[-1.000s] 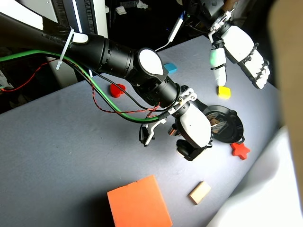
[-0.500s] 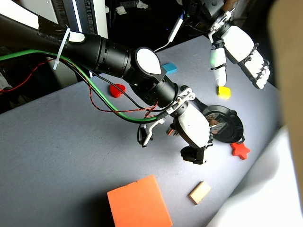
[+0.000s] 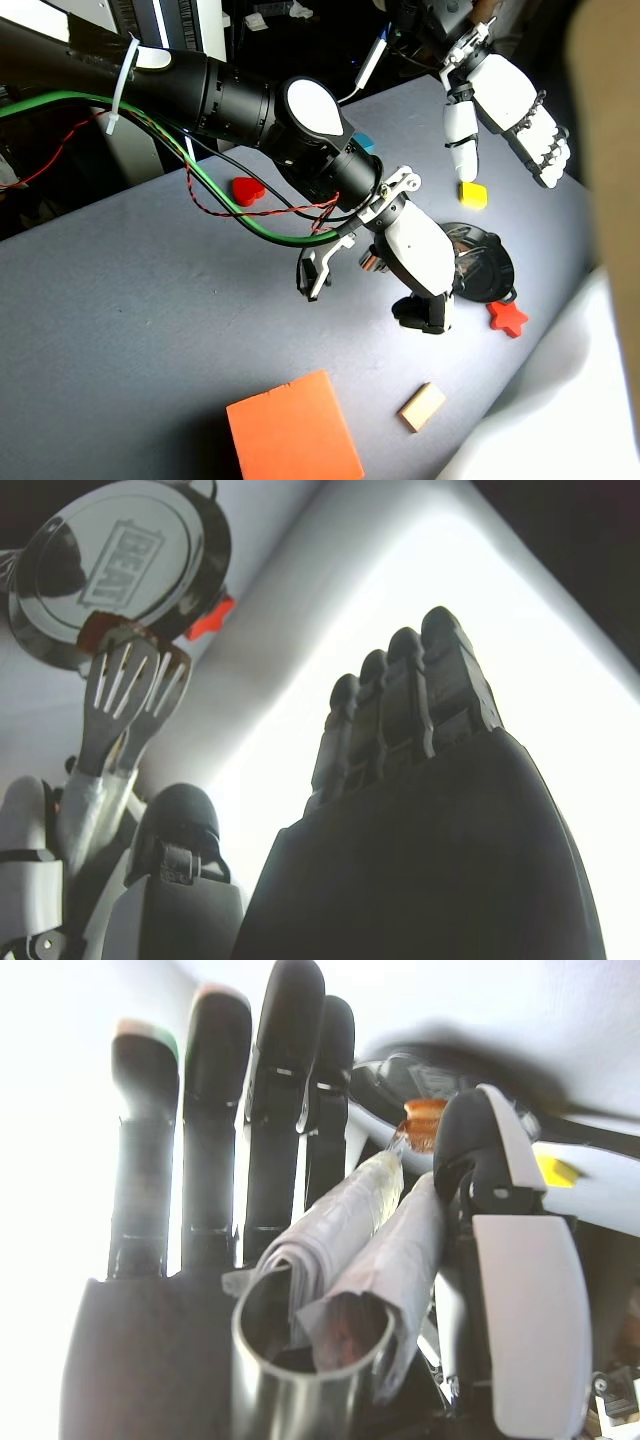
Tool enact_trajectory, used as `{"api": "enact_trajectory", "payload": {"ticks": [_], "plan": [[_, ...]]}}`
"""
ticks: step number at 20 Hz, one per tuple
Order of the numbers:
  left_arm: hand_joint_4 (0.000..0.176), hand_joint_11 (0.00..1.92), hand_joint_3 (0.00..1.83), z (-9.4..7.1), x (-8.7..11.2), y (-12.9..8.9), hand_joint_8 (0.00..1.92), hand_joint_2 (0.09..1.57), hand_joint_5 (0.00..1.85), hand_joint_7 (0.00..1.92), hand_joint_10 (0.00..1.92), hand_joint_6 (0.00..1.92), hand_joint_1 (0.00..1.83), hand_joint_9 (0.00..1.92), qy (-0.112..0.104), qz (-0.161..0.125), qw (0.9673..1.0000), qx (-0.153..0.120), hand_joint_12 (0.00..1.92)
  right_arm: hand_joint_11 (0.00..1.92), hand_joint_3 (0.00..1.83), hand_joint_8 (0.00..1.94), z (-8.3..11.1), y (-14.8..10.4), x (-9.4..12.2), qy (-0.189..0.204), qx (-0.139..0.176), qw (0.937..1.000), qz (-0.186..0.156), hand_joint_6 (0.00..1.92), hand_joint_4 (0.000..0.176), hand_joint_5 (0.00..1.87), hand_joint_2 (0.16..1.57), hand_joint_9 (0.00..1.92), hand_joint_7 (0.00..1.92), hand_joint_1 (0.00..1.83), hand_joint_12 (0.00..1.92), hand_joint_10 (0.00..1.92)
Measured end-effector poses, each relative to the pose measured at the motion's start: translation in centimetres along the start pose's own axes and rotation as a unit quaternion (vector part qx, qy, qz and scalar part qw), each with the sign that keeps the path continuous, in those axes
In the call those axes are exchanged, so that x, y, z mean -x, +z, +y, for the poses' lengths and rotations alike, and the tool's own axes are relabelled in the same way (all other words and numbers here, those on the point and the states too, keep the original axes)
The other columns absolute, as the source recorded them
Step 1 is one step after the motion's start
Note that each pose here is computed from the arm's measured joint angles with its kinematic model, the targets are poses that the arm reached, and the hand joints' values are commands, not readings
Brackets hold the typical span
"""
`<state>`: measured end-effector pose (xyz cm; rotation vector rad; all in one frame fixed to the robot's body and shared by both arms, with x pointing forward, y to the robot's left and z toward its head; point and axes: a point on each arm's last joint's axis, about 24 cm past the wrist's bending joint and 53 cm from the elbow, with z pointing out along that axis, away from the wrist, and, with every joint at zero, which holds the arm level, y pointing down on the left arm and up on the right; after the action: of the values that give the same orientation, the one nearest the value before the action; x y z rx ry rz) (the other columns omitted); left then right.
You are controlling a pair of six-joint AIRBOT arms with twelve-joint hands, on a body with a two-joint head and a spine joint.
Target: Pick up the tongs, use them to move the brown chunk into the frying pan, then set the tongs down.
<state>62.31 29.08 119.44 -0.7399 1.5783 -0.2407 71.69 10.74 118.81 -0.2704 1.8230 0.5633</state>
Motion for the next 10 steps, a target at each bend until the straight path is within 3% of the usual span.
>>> {"api": "enact_trajectory", "payload": {"ticks": [5, 10], "plan": [[0.0, 0.0, 0.0, 0.0, 0.0, 0.0, 0.0, 1.22, 0.03, 0.04, 0.0, 0.0, 0.0, 0.01, 0.001, 0.0, 1.0, 0.0, 0.0, 0.53, 0.0, 0.38, 0.4, -0.2, -1.8, -0.024, 0.011, 0.9996, 0.004, 0.07, 0.0, 0.9, 1.23, 0.7, 0.96, 0.44, 1.64, 1.14], [0.0, 0.0, 0.0, 0.0, 0.0, 0.0, 0.01, 1.22, 0.02, 0.02, 0.0, 0.01, 0.0, 0.0, 0.001, 0.0, 1.0, 0.0, 0.0, 0.53, 0.0, 0.37, 0.5, -0.4, -1.8, -0.032, 0.015, 0.9994, 0.001, 0.05, 0.0, 0.9, 1.23, 0.72, 0.96, 0.41, 1.62, 1.1]]}}
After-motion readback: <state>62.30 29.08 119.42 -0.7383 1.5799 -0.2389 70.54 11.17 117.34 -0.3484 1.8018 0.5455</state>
